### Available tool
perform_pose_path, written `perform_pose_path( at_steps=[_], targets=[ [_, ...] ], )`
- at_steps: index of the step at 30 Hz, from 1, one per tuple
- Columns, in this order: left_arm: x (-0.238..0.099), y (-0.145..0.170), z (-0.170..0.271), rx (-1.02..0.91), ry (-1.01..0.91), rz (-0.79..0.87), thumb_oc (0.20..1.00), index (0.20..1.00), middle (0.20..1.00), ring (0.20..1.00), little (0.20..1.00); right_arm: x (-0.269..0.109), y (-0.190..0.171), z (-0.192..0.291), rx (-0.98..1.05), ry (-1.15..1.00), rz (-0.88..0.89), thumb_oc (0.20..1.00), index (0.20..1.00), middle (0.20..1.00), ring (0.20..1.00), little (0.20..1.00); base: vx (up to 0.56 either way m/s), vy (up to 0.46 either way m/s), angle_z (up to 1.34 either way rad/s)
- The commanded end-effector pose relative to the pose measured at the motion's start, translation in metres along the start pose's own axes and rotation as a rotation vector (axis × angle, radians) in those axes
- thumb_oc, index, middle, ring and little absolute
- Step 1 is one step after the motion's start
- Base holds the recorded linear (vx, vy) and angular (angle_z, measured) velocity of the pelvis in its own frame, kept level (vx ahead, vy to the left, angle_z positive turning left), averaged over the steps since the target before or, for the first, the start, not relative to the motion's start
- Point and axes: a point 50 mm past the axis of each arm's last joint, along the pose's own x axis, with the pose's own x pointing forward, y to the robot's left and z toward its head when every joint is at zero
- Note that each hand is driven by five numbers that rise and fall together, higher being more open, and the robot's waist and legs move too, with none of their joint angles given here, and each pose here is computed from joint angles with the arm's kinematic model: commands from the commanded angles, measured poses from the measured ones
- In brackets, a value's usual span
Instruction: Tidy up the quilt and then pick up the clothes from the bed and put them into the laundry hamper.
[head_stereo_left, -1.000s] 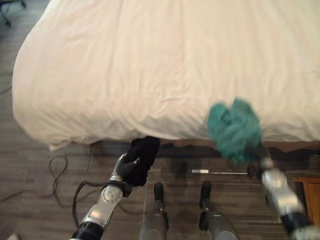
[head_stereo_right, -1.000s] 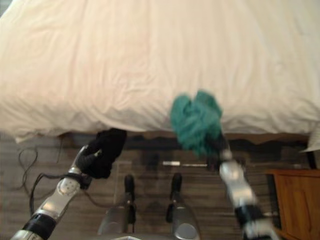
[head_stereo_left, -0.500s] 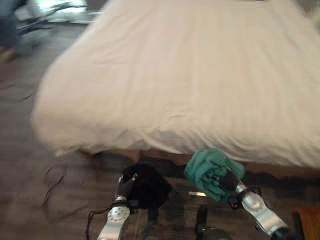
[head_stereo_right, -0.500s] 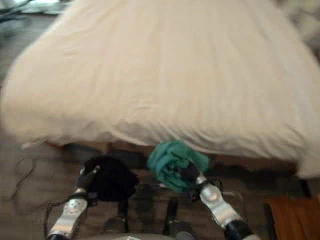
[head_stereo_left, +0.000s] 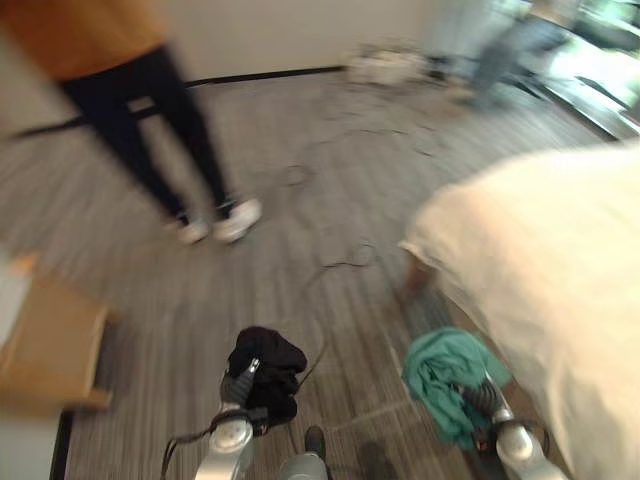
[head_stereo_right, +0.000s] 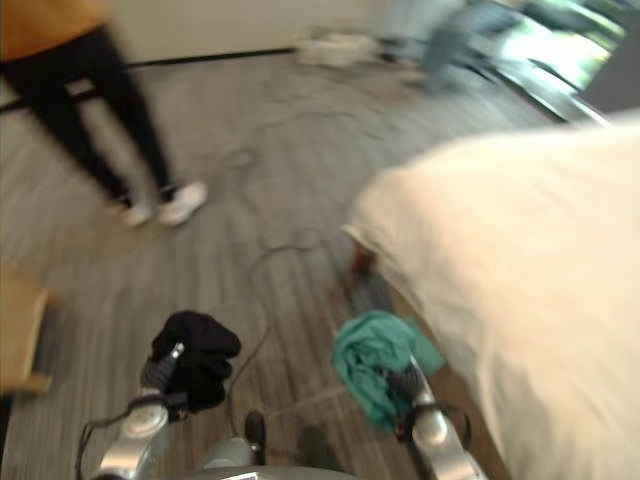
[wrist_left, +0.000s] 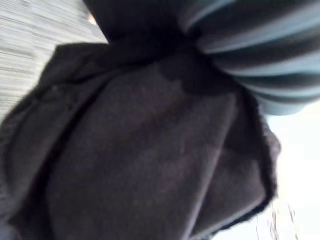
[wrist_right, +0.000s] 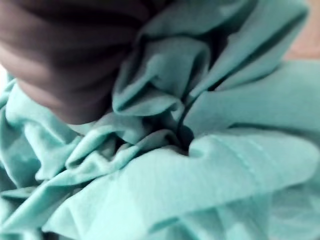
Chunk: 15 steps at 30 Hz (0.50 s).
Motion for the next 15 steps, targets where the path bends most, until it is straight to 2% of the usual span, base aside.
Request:
perform_pose_path(
  at_steps=[1,5,7,10,11,15],
  targets=[
    [0.008,-0.016,0.038,-0.058,-0.157,-0.063,0.200,0.200,0.200,0.200,0.200,0.013,-0.046,0.027,0.120,-0.115,-0.210,0.200,0.200,0.200,0.200,0.200,0.32,-0.058,1.66],
    [0.009,-0.021,0.042,-0.036,-0.171,-0.091,0.200,0.200,0.200,0.200,0.200,0.013,-0.050,0.018,0.165,-0.077,-0.239,0.200,0.200,0.200,0.200,0.200,0.17,-0.051,1.93],
    [0.009,-0.021,0.041,-0.029,-0.169,-0.100,0.200,0.200,0.200,0.200,0.200,0.014,-0.048,0.014,0.179,-0.052,-0.227,0.200,0.200,0.200,0.200,0.200,0.11,-0.027,1.32],
    [0.003,-0.021,0.029,-0.070,-0.134,-0.103,0.200,0.200,0.200,0.200,0.200,0.018,-0.044,0.013,0.154,-0.032,-0.184,0.200,0.200,0.200,0.200,0.200,0.11,-0.064,0.08],
    [-0.025,-0.061,-0.018,-0.202,0.167,-0.207,0.200,0.200,0.200,0.200,0.200,-0.005,0.008,-0.018,0.146,0.157,-0.070,0.200,0.200,0.200,0.200,0.200,0.11,-0.043,-0.25],
    [-0.022,-0.057,-0.015,-0.198,0.149,-0.185,0.200,0.200,0.200,0.200,0.200,-0.004,0.003,-0.016,0.159,0.150,-0.087,0.200,0.200,0.200,0.200,0.200,0.00,-0.029,0.07]
  ],
)
